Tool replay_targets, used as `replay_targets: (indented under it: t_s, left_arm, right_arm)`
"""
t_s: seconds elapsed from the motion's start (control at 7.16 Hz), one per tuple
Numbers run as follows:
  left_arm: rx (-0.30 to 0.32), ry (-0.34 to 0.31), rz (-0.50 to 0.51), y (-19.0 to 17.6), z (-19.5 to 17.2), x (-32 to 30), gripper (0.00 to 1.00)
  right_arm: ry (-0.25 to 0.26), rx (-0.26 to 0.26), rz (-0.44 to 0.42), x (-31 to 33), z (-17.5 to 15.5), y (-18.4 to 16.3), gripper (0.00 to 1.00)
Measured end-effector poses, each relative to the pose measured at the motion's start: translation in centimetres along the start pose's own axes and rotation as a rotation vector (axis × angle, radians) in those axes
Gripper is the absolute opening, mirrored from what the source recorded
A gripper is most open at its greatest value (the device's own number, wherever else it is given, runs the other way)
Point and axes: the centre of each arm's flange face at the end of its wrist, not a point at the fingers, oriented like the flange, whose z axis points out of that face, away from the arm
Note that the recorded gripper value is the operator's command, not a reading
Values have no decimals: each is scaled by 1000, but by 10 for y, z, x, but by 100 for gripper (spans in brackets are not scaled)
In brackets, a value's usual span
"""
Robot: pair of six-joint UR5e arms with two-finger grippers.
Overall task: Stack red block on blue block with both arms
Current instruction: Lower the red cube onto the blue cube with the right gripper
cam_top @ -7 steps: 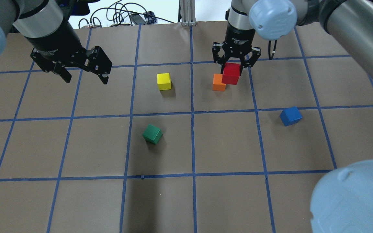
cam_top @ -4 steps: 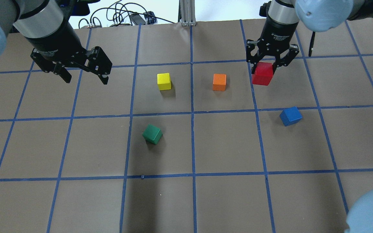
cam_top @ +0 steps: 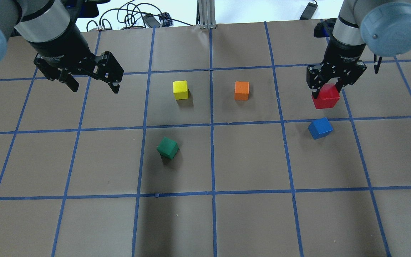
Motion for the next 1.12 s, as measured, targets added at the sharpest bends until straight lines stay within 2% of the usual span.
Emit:
replay_targets:
  t_s: [0.14, 0.56, 1.12]
  left_arm:
    - [0, 0, 0, 0, 0, 0, 100]
    - [-2, 0, 0, 0, 0, 0, 100]
    - [-2, 0, 1, 0, 0, 0, 100]
  right_arm:
    - [-2, 5, -17, 14, 13, 2, 0]
    - [15, 69, -39, 21, 56, 3, 0]
    - [17, 85, -80, 19, 83, 6, 0]
